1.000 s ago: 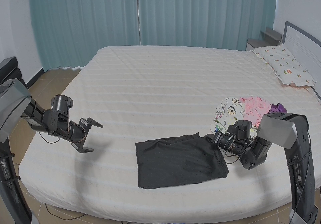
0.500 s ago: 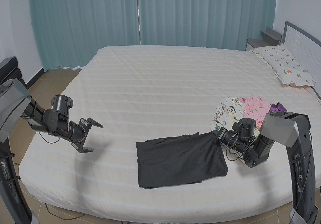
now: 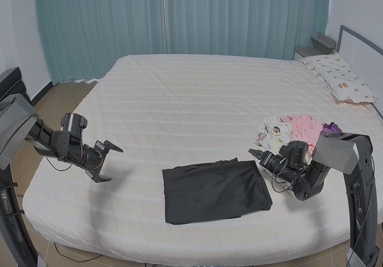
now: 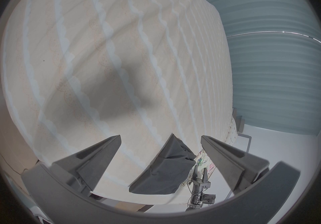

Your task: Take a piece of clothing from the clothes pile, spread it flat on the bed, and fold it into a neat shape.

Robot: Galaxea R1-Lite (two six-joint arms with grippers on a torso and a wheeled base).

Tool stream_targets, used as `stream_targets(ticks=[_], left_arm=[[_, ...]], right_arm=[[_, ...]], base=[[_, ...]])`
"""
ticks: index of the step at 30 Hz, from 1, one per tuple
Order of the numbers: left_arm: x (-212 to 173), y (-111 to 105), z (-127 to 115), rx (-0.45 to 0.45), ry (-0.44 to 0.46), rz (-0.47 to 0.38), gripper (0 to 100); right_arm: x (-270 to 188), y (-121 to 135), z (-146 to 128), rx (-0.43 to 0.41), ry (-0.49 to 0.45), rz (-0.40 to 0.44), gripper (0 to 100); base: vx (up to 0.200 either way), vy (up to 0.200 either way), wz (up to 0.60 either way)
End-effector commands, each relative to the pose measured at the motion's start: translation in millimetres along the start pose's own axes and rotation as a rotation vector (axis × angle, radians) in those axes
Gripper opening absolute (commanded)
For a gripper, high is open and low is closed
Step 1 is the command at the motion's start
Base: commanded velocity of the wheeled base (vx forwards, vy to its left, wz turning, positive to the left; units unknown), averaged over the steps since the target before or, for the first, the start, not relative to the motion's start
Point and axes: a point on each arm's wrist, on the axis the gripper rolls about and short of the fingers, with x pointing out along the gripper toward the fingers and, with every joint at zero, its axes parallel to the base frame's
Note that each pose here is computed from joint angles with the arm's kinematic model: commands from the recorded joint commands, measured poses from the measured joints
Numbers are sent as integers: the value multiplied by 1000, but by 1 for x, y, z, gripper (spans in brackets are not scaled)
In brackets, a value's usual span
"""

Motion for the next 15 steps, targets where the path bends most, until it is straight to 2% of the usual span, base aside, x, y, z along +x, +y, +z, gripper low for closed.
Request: stream_targets(ticks=[1,15], left_arm=[[0,0,0,-4,-1,1,100],[0,0,0,-6,1,0,100]], right_arm=[[-14,6,-5,0,11,8,100],[-22,5,-8,4,23,4,100]], base=[[-200,0,0],[-200,0,0]])
